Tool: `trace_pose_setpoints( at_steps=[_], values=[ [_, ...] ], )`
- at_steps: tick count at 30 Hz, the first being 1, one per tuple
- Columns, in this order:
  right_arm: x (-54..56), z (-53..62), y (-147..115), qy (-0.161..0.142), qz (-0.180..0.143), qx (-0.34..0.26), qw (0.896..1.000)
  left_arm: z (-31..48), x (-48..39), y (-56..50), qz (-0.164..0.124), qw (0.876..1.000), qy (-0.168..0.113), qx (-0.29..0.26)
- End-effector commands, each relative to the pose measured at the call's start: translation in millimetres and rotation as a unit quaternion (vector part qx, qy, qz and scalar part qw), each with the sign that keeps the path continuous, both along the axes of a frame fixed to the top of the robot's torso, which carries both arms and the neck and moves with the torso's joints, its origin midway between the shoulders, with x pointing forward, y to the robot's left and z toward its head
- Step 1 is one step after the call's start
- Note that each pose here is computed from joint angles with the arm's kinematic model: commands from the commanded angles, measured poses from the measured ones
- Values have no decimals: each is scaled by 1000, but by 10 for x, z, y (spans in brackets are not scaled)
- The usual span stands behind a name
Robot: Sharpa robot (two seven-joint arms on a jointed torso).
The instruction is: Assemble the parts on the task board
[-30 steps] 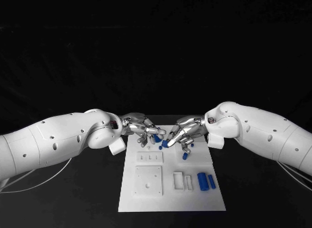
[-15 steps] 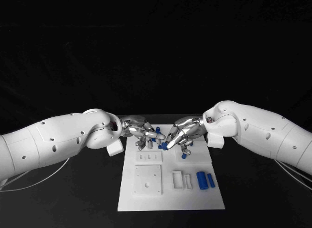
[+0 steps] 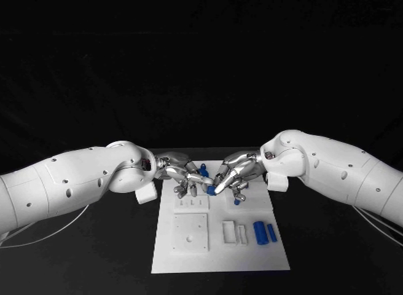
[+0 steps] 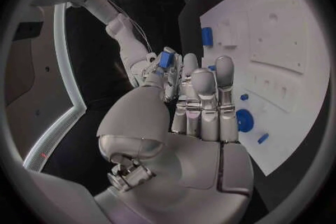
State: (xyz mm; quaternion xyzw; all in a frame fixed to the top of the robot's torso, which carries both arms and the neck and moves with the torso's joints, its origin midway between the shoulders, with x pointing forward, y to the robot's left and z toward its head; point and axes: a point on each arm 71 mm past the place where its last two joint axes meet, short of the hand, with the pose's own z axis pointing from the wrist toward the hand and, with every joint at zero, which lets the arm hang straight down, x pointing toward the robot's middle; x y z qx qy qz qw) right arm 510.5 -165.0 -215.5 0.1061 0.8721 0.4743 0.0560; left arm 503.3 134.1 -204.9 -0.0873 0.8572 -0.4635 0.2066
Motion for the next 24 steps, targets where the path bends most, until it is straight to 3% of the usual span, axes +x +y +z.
trace_pose_setpoints(
  at_steps=[1, 11, 24],
  values=[
    [-25, -1, 16, 5, 14, 1, 1000, 8, -38, -27, -18, 1000, 17, -14],
    [-28, -6, 15, 4, 17, -3, 1000, -8, -57, -14, -23, 999, 31, -14],
    [-29, -12, 25, 3, 19, -6, 1000, -39, -118, -42, -52, 998, 44, -2]
  ],
)
